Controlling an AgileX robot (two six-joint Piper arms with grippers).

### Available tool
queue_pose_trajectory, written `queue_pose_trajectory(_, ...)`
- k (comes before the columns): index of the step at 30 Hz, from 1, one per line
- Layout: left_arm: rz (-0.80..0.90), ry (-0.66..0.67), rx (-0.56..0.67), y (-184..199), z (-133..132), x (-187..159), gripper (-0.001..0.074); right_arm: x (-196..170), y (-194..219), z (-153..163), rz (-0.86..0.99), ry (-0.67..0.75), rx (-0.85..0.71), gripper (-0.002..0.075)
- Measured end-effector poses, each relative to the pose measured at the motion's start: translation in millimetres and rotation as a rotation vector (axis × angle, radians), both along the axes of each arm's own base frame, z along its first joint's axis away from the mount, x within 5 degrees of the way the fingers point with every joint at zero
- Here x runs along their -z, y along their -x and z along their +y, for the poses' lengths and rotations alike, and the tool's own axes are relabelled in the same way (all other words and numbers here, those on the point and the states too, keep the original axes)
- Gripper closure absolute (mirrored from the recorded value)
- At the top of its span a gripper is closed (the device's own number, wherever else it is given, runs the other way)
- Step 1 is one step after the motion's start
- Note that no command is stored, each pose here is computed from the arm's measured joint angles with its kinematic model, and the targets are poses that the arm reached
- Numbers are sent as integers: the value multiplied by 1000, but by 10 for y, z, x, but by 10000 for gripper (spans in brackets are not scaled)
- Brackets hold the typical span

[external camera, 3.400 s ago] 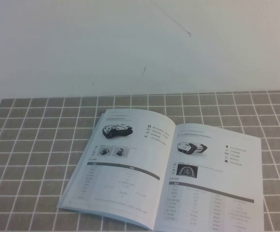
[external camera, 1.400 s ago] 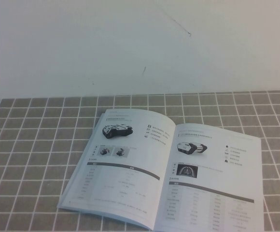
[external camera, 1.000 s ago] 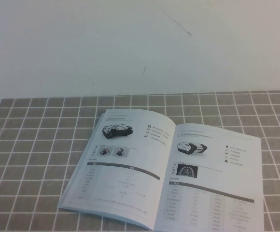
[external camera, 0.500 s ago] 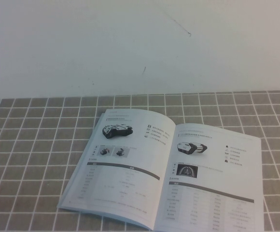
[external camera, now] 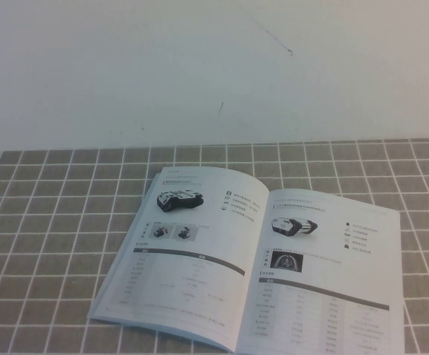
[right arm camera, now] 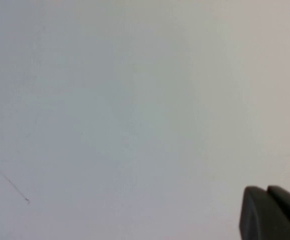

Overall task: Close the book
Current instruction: 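Close the open booklet and leave it lying on the table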

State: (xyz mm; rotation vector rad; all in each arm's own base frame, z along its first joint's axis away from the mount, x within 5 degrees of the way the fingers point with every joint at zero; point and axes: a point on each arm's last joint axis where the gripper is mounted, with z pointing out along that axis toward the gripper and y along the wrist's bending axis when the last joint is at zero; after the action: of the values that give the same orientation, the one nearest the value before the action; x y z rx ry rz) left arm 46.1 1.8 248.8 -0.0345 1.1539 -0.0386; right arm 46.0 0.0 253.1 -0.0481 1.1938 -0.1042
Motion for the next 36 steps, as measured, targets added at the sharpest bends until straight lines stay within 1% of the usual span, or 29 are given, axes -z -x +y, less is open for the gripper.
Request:
queue_pose_trajectory(4,24,-4,21,93,-16,-321,739,-246,76,-10,45,35,29,729)
queue_pose_trajectory(8,54,-22,33,177,-29,-656,739,-434,156,-17,45,45,45,729)
queue_pose_trajectory(11,164,-79,28,84,-43,-823,739,-554,184,-22,53,44,52,729)
queue_pose_trajectory(14,278,-107,33,-80,-56,-946,739,-638,114,-38,150,37,63,729)
queue_pose_trajectory(16,336,-113,36,-213,-61,-969,739,-673,29,-48,253,3,59,729)
queue_pose_trajectory(18,392,-113,38,-371,-65,-937,739,-672,-79,-47,360,-45,44,729)
queue_pose_trajectory(19,428,-90,45,-470,-69,-900,739,-647,-139,-41,413,-79,29,729)
queue_pose_trajectory(21,521,-14,69,-667,-82,-795,739,-589,-244,-26,504,-118,6,729)
queue_pose_trajectory(23,638,56,91,-848,-101,-657,739,-509,-347,-4,604,-125,-19,729)
queue_pose_trajectory(26,812,112,111,-1046,-129,-434,739,-407,-457,28,724,-68,-54,729)
queue_pose_trajectory(29,934,115,120,-1167,-148,-267,739,-314,-545,54,826,8,-89,729)
queue_pose_trajectory(33,1013,167,126,-1282,-165,-136,739,-220,-630,66,920,90,-118,729)
queue_pose_trajectory(36,1051,189,130,-1337,-175,-68,739,-175,-696,65,958,104,-125,729)
